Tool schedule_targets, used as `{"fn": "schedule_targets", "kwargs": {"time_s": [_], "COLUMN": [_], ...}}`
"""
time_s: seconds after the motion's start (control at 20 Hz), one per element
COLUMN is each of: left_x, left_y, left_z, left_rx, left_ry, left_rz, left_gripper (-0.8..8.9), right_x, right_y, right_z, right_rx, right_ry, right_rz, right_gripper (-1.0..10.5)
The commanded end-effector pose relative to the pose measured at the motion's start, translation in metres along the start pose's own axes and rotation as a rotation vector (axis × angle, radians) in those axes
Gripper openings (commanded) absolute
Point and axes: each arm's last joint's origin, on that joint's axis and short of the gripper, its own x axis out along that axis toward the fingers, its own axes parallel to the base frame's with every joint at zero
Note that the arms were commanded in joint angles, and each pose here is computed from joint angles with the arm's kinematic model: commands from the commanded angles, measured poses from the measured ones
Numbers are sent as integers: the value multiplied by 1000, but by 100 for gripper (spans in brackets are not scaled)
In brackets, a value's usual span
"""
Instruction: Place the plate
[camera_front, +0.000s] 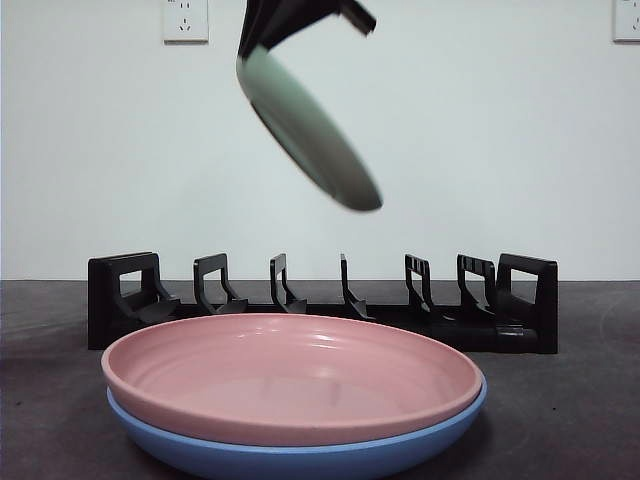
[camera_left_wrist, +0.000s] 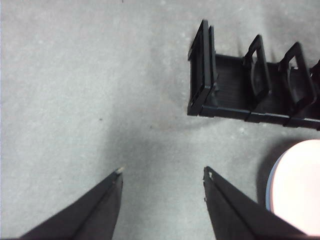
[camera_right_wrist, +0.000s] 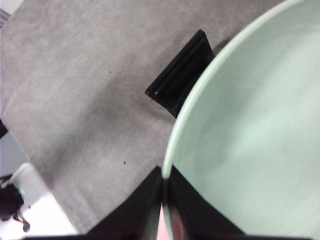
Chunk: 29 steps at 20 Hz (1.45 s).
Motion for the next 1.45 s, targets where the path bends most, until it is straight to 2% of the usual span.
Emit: {"fn": "schedule_targets", "kwargs": {"time_s": [0.05, 0.25, 0.35, 0.6, 0.85, 1.2, 1.3, 1.45], "left_x": [-4, -3, -3, -3, -3, -3, -3, -3], "left_y": [-1, -2, -2, -2, -2, -2, -2, -2], "left_z": [6, 6, 6, 7, 8, 8, 8, 8], "left_rx": [4, 4, 3, 1, 2, 3, 3, 3], "left_ry": [-32, -29, -31, -43, -46, -49, -48, -48], "left_rz": [-10, -9, -10, -14, -14, -15, -15, -15], "left_gripper": [258, 257, 257, 257, 257, 253, 253, 251], "right_x": [-4, -12, -12, -10, -33, -57, -56, -45], "right_y": [13, 35, 44, 74, 101, 118, 115, 100], "right_z": [2, -8, -13, -21, -24, -38, -56, -101], "right_rx": [-109, -191, -218, -294, -364, -405, -416, -427], "right_ry": [-23, -8, 17, 5, -115, -219, -271, -282], "right_rz": [8, -120, -154, -166, -112, -118, -110, -96], "right_gripper": [10, 10, 10, 10, 10, 10, 10, 11]}}
